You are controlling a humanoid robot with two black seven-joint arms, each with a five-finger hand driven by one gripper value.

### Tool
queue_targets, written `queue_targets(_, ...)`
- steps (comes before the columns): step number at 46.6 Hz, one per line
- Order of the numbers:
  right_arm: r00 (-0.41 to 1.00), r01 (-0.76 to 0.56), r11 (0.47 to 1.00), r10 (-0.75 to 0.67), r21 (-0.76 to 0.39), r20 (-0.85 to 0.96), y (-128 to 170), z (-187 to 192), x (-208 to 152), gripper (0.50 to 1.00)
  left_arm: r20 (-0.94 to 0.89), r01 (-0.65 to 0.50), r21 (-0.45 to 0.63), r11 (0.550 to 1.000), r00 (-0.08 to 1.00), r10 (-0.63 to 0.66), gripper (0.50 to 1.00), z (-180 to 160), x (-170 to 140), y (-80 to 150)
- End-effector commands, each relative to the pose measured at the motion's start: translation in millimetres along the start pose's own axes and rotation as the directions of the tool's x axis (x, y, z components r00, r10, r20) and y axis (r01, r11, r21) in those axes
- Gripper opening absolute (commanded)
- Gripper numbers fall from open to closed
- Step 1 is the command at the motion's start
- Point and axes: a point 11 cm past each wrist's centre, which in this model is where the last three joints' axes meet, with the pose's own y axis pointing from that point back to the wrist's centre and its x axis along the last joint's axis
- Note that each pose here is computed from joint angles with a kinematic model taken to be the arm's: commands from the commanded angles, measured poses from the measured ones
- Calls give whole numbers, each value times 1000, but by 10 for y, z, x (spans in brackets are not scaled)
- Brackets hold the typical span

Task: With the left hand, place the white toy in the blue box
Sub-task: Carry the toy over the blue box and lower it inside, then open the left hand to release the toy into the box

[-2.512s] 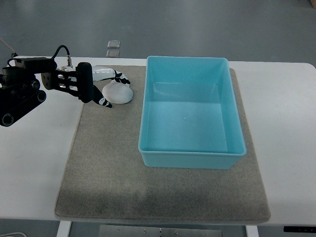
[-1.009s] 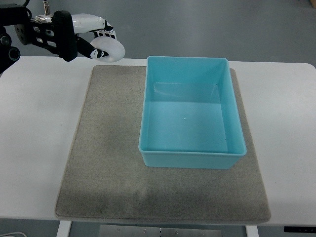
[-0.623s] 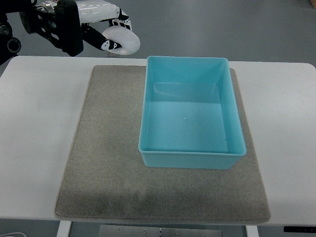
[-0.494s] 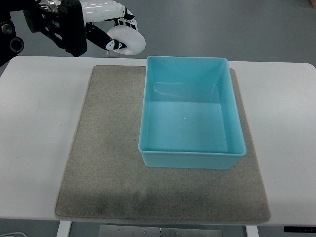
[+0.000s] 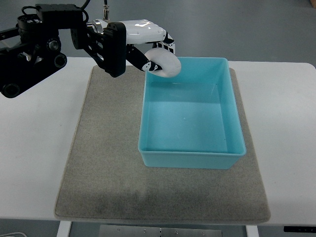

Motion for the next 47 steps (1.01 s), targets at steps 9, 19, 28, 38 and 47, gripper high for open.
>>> queue_targets(9,1000,0,1000,0,-1,0,0,3,0,936,-13,42,-30,999,999,-42,500,112,-207,-185)
queue_targets(19,1000,0,1000,0,-1,0,0,3,0,936,51,68,-16,998,996,-67,500,107,-509,-330)
queue_targets(28,1000,0,1000,0,-1,0,0,3,0,936,45,63,-35,997,997,-62,500,172,-594,-403)
queue_targets(38,1000,0,1000,0,-1,0,0,3,0,936,43,49,-36,998,998,-48,623,175,-618,-410)
queue_targets(47,1000,0,1000,0,-1,0,0,3,0,936,-4,30,-53,998,1000,-30,966,217,-765,-450)
